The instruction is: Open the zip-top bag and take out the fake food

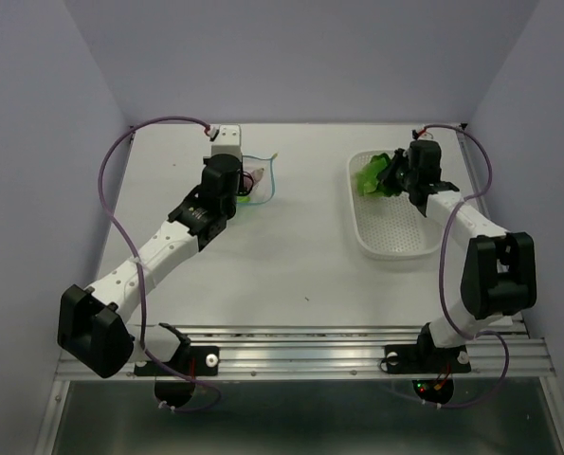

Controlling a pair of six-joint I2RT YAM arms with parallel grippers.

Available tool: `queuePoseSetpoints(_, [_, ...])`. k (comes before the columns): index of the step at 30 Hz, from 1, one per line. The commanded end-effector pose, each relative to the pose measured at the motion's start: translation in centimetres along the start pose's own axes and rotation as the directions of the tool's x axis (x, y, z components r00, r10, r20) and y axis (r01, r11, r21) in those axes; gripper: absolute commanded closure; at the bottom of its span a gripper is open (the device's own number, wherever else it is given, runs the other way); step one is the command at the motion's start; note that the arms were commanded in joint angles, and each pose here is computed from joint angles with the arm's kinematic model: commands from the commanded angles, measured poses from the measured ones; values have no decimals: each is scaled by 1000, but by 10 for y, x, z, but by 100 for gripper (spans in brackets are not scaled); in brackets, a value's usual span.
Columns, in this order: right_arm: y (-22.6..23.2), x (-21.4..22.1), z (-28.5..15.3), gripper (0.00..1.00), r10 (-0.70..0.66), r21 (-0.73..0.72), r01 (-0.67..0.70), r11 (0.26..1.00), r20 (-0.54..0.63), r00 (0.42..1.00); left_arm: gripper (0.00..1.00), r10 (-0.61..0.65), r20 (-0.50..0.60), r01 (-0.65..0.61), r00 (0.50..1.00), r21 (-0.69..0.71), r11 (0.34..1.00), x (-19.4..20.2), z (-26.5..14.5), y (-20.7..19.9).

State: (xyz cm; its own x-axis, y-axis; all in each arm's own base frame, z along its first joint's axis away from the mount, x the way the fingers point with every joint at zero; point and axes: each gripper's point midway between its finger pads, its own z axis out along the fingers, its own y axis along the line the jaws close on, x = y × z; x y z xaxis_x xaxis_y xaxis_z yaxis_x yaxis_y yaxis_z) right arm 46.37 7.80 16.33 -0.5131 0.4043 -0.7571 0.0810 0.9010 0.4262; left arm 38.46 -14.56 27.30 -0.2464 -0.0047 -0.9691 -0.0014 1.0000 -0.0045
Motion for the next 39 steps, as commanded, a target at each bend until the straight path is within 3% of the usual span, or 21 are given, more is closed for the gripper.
queuePoseSetpoints(1, [4,-3,-3,96,5,-29,-3,1000,67,998,100,5,6,-5,1000,12,1000,8,4,-3])
queuePoseSetpoints(2, [2,1,-5,94,16,-28,-14,1000,59,998,100,-2,3,2,1000,16,1000,9,4,-3])
queuePoseSetpoints(4, [-3,15,-15,82,27,-26,-26,999,41,999,100,-5,-3,5,1000,34,999,12,3,-6])
queuePoseSetpoints(5, [-5,21,-19,69,42,-20,-41,999,33,999,100,-11,-5,11,1000,38,999,14,3,-7])
queuePoseSetpoints(7, [-7,23,-32,59,41,-15,-41,999,45,998,100,-17,-2,17,1000,48,999,15,3,-8])
queuePoseSetpoints(8, [-15,34,-36,41,43,14,-43,999,22,999,100,-18,-2,18,1000,50,999,15,2,-8])
queuePoseSetpoints(9, [-17,35,-40,31,38,24,-38,999,18,999,100,-19,-4,19,1000,54,998,16,2,-9])
queuePoseSetpoints(11, [-19,33,-54,22,23,52,-23,998,10,1000,100,-25,-8,25,1000,71,997,17,2,-12])
queuePoseSetpoints(14, [0,14,-75,0,5,-11,-5,1000,38,999,100,-39,-14,40,999,105,994,18,0,-18])
queuePoseSetpoints(18, [48,-8,-105,0,-23,-226,36,973,60,998,100,-67,-25,70,997,155,985,20,-4,-27])
queuePoseSetpoints(20, [97,5,-120,0,-94,-401,95,911,22,995,100,-83,-36,88,996,185,979,23,-6,-32])
queuePoseSetpoints(23, [149,10,-137,0,-177,-537,179,824,56,983,100,-100,-51,109,994,221,969,27,-10,-39])
queuePoseSetpoints(28, [228,35,-159,0,-191,-762,136,633,17,982,100,-121,-73,136,990,264,955,34,-12,-50])
queuePoseSetpoints(35, [282,82,-157,0,-272,-872,111,477,-27,962,100,-139,-90,160,986,287,944,38,-18,-59])
queuePoseSetpoints(39, [297,98,-150,0,-304,-905,134,404,6,953,100,-149,-85,168,985,294,941,36,-20,-59])
